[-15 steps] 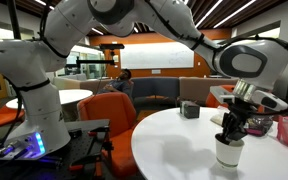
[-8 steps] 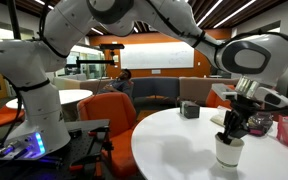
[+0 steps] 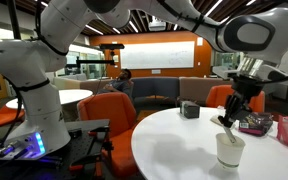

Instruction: Remove the marker from the white cup and put it on the table

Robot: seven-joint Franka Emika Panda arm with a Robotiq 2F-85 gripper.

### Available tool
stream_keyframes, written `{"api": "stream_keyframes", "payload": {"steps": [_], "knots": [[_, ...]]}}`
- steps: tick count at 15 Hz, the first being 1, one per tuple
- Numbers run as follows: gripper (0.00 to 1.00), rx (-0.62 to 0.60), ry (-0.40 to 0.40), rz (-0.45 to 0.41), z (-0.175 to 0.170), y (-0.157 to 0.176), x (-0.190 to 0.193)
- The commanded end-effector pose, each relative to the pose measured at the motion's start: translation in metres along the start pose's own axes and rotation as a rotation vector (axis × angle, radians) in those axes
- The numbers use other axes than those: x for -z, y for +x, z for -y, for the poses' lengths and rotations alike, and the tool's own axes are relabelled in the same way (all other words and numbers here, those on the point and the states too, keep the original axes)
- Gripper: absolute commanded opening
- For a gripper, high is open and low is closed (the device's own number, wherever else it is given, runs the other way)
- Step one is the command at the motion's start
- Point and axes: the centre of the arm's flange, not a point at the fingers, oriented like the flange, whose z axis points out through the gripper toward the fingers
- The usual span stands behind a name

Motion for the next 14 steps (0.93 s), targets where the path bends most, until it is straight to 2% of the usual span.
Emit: {"api": "stream_keyframes", "payload": {"steps": [1,5,8,12,14], "knots": [[0.05,0.04,0.013,0.005,0.001,-0.036,0.022],[0.05,0.158,-0.028,-0.027,0.016,-0.074,0.039],[0.05,0.246,-0.084,-0.04,0.04,-0.107,0.031],[0.05,0.451,-0.185,-0.052,0.079,-0.148,-0.012],[0.05,0.565,-0.208,-0.047,0.094,-0.161,-0.04]]}}
